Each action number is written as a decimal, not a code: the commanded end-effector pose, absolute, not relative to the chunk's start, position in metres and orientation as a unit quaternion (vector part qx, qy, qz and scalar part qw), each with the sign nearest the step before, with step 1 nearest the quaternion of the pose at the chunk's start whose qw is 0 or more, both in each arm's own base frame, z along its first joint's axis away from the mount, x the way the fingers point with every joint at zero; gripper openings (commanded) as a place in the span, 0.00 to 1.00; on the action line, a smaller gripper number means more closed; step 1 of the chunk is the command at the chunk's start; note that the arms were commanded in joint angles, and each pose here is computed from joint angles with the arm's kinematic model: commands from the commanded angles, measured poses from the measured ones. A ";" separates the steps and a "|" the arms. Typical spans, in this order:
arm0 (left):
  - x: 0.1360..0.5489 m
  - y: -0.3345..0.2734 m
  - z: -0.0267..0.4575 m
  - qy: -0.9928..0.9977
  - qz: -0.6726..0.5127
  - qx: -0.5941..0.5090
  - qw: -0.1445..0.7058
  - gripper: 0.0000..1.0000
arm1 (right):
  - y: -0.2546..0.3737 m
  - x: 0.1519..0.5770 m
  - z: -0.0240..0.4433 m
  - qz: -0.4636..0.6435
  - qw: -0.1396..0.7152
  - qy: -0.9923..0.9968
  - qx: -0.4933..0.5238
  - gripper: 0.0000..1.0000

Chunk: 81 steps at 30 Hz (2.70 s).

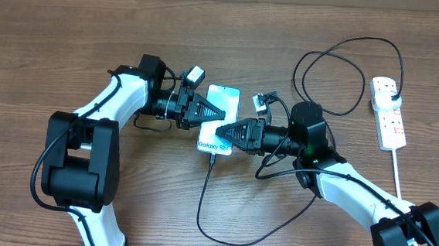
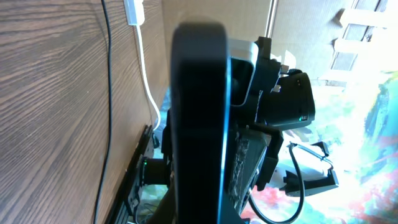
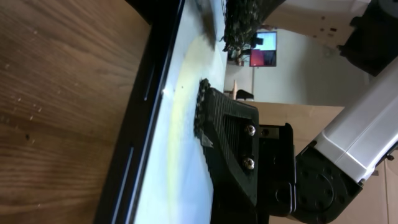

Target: Plug charger to phone and switch on socket

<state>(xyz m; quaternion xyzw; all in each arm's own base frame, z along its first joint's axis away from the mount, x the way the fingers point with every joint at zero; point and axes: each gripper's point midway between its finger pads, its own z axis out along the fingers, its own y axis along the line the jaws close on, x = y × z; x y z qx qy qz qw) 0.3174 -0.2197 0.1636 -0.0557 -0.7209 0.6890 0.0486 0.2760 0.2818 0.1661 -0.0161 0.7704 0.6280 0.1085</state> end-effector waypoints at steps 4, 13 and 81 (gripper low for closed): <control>0.316 -0.222 0.161 -0.737 0.671 -0.072 0.040 0.04 | 0.288 0.259 0.187 0.658 0.068 0.749 -0.047 0.20; 0.316 -0.222 0.161 -0.737 0.671 -0.072 0.040 0.05 | 0.290 0.256 0.200 0.675 0.055 0.734 -0.051 0.11; 0.374 -0.162 0.056 -0.918 0.365 -0.130 -0.089 1.00 | 0.210 0.275 0.031 0.327 0.132 0.928 0.119 0.04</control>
